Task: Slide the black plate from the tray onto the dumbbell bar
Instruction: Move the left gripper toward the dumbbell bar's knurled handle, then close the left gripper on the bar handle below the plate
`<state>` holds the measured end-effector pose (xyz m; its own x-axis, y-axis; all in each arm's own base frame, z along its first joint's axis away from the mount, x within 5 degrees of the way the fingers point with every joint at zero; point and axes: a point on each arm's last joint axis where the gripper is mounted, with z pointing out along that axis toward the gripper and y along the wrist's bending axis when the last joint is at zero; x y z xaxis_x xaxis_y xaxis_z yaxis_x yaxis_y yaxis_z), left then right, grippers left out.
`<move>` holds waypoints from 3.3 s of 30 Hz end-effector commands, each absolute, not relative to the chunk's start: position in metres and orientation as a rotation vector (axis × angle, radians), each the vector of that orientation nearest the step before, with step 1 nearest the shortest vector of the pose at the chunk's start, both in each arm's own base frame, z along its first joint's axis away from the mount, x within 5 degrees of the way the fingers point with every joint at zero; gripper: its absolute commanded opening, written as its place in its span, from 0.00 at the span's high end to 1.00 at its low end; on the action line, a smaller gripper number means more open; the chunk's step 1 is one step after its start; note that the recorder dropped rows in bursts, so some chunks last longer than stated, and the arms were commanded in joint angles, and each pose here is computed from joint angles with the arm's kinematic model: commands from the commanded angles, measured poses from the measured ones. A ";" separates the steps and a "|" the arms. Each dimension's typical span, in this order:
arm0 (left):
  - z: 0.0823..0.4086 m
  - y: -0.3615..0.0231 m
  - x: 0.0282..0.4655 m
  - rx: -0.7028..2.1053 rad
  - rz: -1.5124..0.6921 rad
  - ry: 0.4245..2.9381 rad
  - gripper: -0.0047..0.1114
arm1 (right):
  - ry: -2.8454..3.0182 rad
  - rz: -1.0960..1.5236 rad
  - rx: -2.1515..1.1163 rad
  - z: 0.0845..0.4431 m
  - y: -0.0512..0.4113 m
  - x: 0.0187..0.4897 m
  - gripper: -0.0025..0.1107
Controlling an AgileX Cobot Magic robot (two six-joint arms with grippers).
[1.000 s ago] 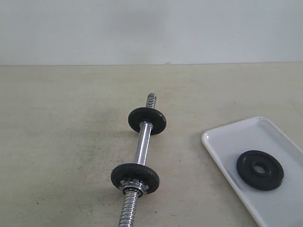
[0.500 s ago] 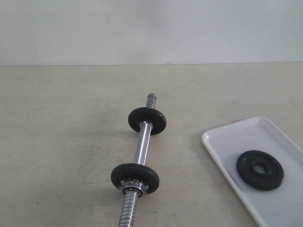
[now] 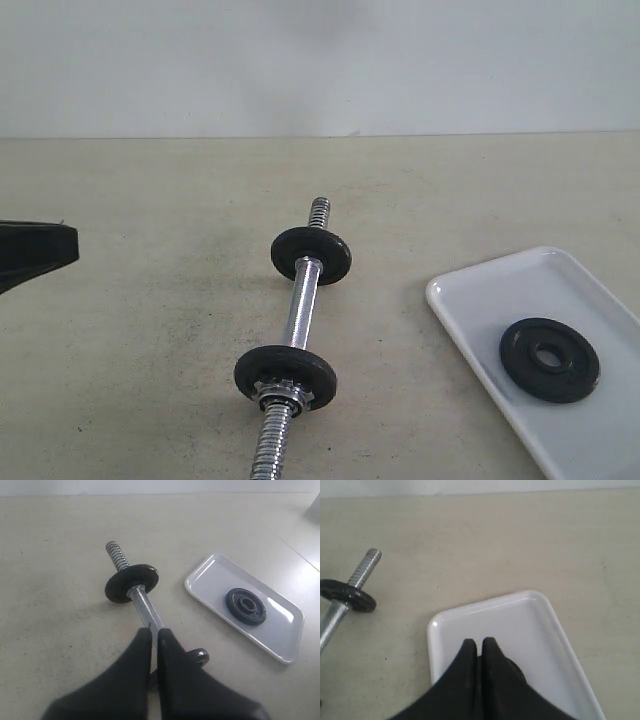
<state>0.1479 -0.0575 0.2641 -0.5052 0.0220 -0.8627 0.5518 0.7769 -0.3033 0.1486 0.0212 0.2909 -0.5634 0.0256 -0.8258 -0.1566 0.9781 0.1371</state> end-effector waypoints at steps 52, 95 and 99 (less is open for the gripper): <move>0.162 -0.152 0.317 0.591 -0.940 2.204 0.55 | 2.384 0.339 -0.472 0.241 0.057 0.197 0.98; 0.114 -0.198 0.338 0.486 -0.940 2.490 0.43 | 2.378 0.408 -0.434 0.245 0.060 0.198 0.98; 0.112 -0.199 0.342 0.488 -0.932 2.508 0.44 | 2.379 0.415 -0.445 0.246 0.061 0.197 0.98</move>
